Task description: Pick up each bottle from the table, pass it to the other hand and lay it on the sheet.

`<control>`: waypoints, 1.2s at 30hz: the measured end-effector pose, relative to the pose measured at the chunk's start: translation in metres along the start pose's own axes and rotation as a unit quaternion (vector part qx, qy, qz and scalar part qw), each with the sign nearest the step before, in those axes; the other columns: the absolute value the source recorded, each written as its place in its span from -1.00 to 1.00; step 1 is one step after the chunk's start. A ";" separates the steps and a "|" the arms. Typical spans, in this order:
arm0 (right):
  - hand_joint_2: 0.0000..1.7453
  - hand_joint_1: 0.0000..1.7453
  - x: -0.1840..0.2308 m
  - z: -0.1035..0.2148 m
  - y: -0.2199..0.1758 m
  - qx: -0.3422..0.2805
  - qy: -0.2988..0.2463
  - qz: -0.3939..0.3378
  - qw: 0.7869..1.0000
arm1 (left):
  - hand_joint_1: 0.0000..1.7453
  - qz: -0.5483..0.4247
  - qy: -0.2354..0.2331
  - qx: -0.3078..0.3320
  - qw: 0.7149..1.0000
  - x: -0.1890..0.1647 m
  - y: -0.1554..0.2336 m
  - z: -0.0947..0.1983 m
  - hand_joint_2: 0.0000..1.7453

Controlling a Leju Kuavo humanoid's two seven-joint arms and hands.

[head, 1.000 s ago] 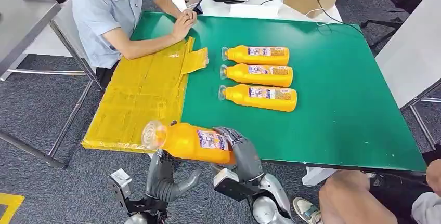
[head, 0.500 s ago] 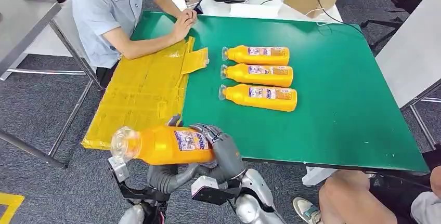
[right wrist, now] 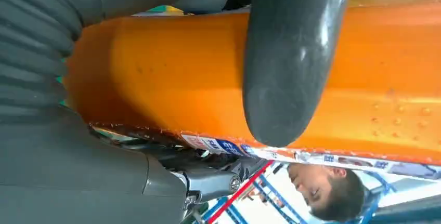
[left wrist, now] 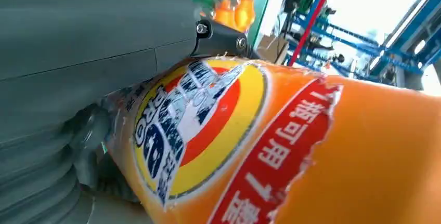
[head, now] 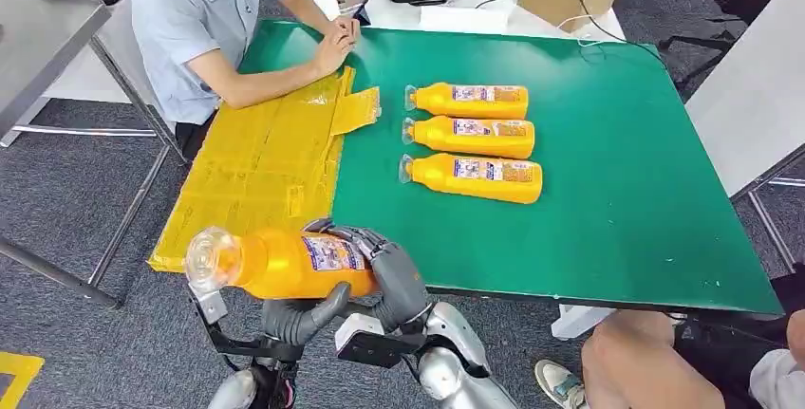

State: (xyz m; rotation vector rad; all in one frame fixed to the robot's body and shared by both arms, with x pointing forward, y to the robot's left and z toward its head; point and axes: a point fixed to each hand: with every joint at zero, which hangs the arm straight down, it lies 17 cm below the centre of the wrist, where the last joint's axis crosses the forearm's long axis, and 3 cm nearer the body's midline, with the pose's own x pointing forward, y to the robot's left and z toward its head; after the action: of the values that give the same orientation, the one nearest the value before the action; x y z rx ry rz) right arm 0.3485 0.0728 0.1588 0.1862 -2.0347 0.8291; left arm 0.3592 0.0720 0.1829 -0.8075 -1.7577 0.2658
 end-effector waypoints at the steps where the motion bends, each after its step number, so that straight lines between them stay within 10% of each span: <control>1: 1.00 1.00 -0.001 0.000 0.004 0.007 0.002 -0.001 1.000 | 1.00 -0.003 -0.003 0.007 1.000 0.001 0.004 0.001 1.00; 5: 1.00 0.96 -0.003 0.001 0.013 0.025 0.008 0.003 1.000 | 1.00 -0.013 -0.015 0.029 0.999 0.007 0.014 0.005 1.00; 7: 1.00 0.48 -0.004 0.002 0.017 0.032 0.012 0.004 0.999 | 1.00 -0.020 -0.020 0.036 0.999 0.010 0.017 0.007 1.00; 8: 1.00 -0.38 -0.005 0.002 0.018 0.034 0.013 0.005 0.999 | 1.00 -0.021 -0.022 0.039 0.999 0.011 0.018 0.007 1.00; 10: 1.00 -0.96 -0.005 0.003 0.023 0.042 0.015 0.009 0.999 | 1.00 -0.021 -0.025 0.043 0.999 0.013 0.019 0.008 1.00; 23: 1.00 -1.00 -0.017 0.013 0.033 0.060 0.028 0.033 0.997 | 1.00 0.007 -0.024 0.055 0.998 0.021 0.027 -0.003 1.00; 24: -1.00 -1.00 -0.018 0.014 0.032 0.060 0.029 0.034 0.997 | 1.00 0.009 -0.027 0.055 0.998 0.023 0.027 -0.006 1.00; 36: -1.00 -1.00 -0.030 0.020 0.015 0.035 0.036 0.051 0.997 | 1.00 -0.092 -0.038 0.106 0.989 0.030 0.053 -0.028 1.00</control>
State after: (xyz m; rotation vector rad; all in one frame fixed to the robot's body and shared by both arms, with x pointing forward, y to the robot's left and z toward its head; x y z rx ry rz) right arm 0.3462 0.0665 0.1202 0.0899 -1.9618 0.9582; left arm 0.4009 0.1247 0.1859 -0.4841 -1.8269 0.3565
